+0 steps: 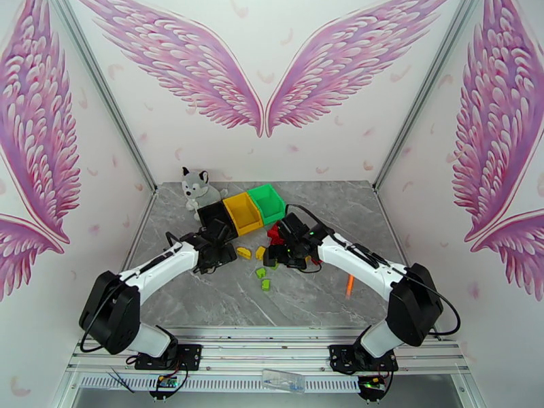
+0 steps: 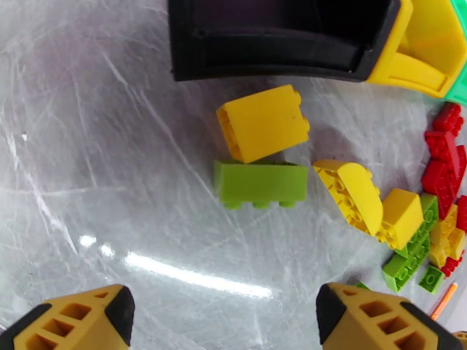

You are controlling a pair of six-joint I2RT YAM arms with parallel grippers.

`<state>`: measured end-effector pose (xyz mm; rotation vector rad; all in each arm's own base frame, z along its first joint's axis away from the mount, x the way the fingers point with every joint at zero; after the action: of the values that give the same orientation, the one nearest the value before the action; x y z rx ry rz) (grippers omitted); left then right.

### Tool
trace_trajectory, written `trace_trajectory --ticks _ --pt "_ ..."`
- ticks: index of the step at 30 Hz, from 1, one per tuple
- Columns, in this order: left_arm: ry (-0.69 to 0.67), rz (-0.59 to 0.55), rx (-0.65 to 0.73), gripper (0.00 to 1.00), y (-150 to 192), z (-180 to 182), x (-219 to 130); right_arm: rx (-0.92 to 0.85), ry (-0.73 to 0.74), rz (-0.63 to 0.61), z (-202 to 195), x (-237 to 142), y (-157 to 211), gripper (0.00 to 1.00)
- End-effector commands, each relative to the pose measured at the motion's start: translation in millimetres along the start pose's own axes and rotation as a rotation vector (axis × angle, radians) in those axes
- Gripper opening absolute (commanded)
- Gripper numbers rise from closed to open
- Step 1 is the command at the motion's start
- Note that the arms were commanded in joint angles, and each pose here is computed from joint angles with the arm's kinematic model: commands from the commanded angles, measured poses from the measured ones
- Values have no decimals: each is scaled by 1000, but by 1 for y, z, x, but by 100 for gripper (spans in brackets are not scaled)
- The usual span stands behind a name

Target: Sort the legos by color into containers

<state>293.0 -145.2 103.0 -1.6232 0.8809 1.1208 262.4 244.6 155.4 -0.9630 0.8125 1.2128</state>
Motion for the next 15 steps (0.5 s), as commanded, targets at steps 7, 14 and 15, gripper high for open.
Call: trace_trajectory --ticks 7,14,15 --pt "-35 53 104 83 -16 -25 28 0 84 -74 -9 -8 -8 88" --pt "-62 60 117 78 -28 -29 44 9 93 -80 -10 -12 -8 88" --pt "-66 62 116 77 -29 -29 46 11 92 -82 -10 -12 -8 87"
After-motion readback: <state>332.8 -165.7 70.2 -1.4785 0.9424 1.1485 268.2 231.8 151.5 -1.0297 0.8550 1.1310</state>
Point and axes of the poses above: each hand's point on the last joint's axis, 136 mm out from that joint toward the fingers, its own x axis out along the fingers, its own z axis along the line the jaws close on, y = z × x, the point moved 3 cm from there along -x, back along the fingers, and after that the axes turned 6 degrees about x, right-handed, at the moved point
